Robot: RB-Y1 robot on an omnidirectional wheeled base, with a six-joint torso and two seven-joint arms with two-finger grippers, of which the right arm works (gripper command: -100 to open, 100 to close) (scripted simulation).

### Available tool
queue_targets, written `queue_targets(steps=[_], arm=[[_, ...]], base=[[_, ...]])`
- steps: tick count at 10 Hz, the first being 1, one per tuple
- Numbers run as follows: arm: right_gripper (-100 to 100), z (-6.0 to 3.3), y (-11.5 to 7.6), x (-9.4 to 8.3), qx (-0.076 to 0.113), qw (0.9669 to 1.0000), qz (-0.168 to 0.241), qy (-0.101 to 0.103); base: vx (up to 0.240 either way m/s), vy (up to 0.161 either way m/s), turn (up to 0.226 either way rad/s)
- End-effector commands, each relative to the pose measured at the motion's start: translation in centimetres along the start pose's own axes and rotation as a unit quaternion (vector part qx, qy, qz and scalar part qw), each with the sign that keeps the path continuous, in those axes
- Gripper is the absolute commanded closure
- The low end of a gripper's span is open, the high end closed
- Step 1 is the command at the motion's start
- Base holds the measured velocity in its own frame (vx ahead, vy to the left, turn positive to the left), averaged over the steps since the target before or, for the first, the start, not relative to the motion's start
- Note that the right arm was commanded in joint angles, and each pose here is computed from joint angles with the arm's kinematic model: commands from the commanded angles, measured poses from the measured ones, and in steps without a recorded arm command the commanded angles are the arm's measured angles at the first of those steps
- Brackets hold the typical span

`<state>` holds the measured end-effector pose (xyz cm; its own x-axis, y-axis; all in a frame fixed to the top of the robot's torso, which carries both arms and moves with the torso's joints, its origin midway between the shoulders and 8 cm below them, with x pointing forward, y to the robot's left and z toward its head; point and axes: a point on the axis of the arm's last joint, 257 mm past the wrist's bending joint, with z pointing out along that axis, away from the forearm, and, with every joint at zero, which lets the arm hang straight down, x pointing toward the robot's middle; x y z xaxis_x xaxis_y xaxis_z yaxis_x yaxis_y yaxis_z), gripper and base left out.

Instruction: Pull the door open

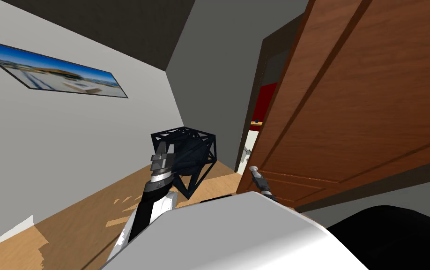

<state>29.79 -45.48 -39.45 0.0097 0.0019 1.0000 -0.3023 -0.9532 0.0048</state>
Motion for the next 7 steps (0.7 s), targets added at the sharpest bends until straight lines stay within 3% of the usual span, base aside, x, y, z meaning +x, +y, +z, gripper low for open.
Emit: queue_targets(steps=[1, 7], arm=[[100, -0.42, -0.6, 0.1, 0.013, 0.9999, 0.0, 0.002], [100, -2.43, -2.4, 0.3, 0.065, 0.9978, 0.002, 0.004]], base=[[-0.226, -0.03, 0.098], [-0.219, -0.029, 0.085]])
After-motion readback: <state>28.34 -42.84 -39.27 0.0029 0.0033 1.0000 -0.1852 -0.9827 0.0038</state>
